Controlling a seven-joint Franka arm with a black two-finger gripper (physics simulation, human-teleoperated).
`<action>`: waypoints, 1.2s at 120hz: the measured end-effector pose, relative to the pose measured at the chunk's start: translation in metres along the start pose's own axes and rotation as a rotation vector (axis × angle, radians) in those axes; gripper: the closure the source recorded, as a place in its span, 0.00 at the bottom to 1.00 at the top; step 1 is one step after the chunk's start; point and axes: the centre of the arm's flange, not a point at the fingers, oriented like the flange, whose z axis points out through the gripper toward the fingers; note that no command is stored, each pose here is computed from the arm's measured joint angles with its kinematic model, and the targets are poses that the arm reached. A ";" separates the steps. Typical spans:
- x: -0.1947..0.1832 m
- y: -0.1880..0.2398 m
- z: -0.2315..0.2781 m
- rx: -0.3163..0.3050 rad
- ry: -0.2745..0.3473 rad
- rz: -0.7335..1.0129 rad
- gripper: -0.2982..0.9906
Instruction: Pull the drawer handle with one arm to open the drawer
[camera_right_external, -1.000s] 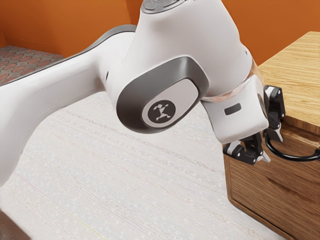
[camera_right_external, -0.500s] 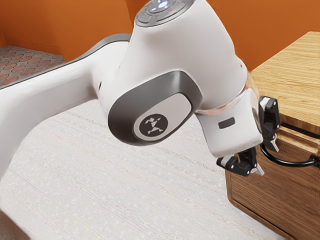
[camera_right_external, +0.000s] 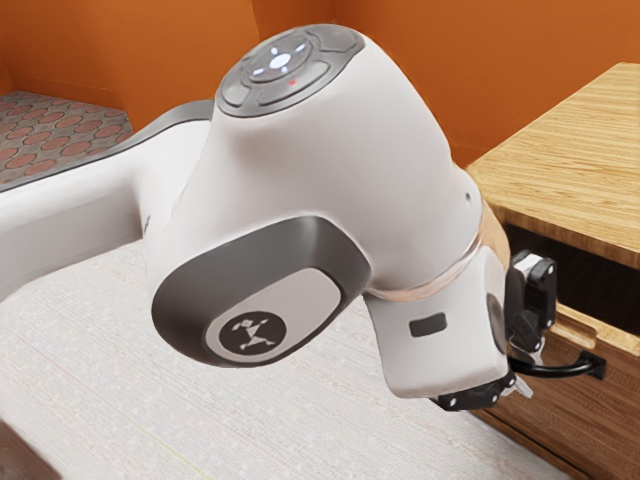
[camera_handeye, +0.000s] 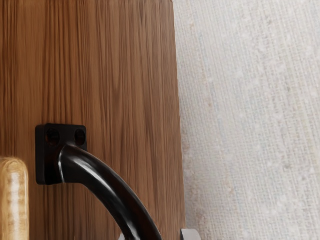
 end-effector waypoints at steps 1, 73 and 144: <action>0.001 0.001 -0.001 0.001 0.000 0.001 0.75; 0.003 0.076 -0.036 0.016 -0.048 -0.003 0.75; 0.030 0.139 -0.066 0.043 -0.079 0.002 0.76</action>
